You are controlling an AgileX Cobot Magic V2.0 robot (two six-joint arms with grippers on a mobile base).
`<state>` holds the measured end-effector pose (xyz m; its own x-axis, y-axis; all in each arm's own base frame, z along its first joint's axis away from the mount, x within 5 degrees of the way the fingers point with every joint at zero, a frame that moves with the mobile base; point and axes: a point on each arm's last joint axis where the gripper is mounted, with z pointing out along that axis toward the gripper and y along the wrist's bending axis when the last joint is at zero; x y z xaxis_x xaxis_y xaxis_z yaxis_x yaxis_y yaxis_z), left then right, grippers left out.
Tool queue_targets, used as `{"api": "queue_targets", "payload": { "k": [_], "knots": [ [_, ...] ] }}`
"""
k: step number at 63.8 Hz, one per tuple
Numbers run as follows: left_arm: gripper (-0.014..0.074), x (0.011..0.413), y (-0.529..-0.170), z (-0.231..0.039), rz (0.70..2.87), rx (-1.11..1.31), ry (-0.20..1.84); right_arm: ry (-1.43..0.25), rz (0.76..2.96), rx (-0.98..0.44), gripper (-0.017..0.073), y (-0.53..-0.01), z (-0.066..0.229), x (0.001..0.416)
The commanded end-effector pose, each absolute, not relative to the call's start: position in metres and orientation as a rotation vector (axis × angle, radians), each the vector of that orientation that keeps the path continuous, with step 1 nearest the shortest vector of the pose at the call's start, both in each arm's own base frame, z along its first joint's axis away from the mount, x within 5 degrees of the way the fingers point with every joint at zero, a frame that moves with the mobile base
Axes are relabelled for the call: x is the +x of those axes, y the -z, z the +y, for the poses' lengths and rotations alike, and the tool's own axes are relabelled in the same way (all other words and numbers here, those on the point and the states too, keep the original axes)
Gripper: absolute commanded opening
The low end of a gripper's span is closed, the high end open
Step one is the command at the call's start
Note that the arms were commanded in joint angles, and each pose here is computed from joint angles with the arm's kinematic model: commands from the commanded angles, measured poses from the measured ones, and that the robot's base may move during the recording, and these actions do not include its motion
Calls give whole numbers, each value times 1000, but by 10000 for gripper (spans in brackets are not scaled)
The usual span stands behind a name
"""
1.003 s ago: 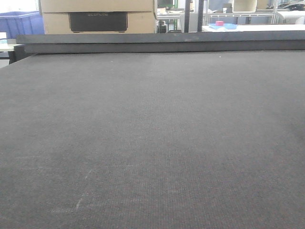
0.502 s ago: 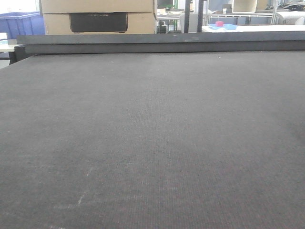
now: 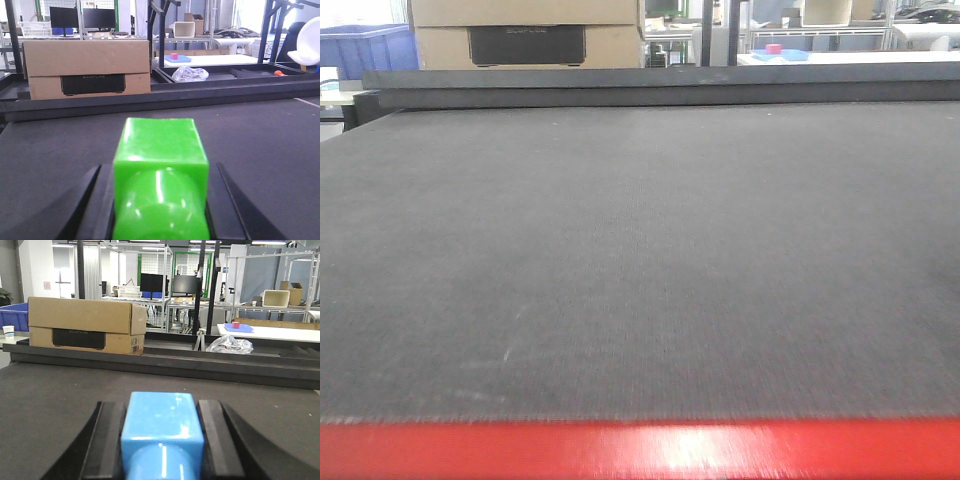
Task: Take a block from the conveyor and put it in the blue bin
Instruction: 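Drive the base past the red table toward the blue bin shelf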
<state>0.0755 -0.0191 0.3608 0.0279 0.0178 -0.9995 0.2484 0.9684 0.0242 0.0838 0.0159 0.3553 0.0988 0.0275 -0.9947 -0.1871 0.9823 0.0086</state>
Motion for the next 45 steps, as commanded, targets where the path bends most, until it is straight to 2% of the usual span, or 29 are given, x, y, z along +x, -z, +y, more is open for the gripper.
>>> {"api": "queue_targets", "payload": {
  "k": [1, 45],
  "knots": [
    [-111, 74, -365, -18, 1504, 211, 175, -160, 1442, -132, -162, -359, 16, 82],
    [-111, 74, -365, -18, 1504, 211, 175, -160, 1442, -132, -162, -359, 16, 82]
  ]
}}
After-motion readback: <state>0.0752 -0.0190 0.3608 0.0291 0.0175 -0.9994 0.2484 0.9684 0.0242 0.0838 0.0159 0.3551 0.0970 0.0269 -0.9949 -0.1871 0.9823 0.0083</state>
